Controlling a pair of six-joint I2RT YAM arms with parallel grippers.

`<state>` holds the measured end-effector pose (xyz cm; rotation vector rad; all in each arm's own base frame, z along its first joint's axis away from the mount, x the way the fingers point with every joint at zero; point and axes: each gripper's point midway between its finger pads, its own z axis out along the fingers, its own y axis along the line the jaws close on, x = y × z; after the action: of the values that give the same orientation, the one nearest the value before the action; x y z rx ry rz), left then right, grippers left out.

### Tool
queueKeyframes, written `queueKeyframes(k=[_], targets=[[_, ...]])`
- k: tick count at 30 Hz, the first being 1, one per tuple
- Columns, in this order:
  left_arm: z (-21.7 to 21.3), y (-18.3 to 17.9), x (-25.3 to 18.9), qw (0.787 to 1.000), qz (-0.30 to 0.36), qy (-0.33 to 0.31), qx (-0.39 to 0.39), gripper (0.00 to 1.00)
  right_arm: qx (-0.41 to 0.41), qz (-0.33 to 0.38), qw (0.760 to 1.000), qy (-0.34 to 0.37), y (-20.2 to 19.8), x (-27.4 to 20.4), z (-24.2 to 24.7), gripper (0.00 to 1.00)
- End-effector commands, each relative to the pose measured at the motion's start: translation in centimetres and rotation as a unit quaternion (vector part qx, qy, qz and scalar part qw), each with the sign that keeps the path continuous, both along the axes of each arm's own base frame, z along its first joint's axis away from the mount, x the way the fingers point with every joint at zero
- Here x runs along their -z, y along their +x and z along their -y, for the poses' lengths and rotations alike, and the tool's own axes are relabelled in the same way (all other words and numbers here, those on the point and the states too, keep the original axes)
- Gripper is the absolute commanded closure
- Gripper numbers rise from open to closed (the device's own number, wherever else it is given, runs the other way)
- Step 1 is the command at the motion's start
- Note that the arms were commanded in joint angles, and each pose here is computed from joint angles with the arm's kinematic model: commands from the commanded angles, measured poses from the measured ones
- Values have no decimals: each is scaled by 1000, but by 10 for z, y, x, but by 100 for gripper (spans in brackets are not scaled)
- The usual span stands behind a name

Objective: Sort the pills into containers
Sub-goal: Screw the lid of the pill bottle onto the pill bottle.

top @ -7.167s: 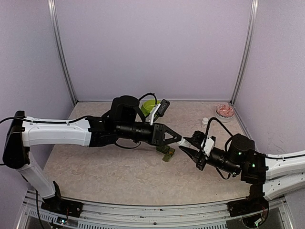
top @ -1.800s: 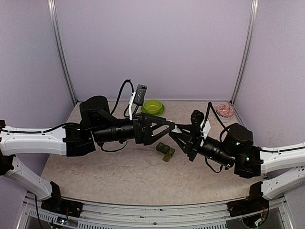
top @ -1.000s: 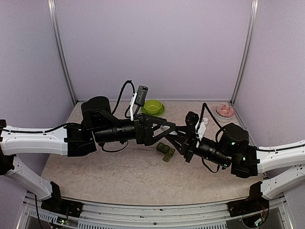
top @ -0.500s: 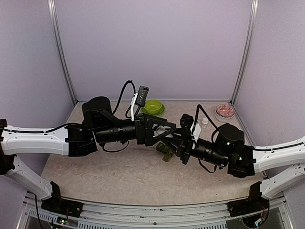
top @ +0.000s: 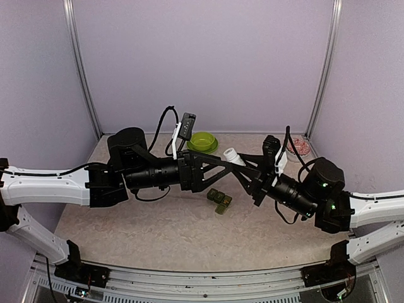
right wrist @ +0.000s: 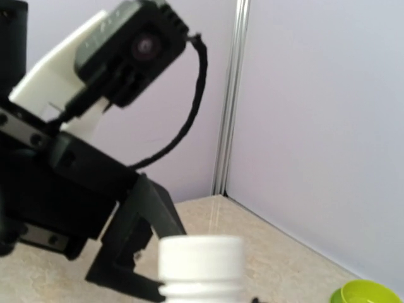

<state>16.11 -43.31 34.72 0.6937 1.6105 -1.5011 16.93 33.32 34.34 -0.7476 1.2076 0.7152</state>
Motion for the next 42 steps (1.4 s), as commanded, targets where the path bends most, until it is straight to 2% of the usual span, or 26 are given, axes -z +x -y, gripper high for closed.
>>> queueKeyframes(k=[1, 13, 28, 35, 42], targets=[[-3, -7, -12, 1000, 12, -19, 11, 1, 13, -9, 1000, -23, 6, 16, -3, 89], [0, -15, -16, 999, 17, -25, 28, 1, 7, -24, 998, -53, 10, 32, -20, 89], [2, -14, -16, 999, 21, -27, 29, 1, -69, -43, 994, -76, -5, 52, -50, 90], [-1, -10, -11, 1000, 17, -17, 13, 1, -59, -24, 996, -56, -7, 34, -36, 90], [-1, -9, -6, 1000, 13, -8, 9, 1, -3, -7, 999, -38, 1, 18, -7, 89]])
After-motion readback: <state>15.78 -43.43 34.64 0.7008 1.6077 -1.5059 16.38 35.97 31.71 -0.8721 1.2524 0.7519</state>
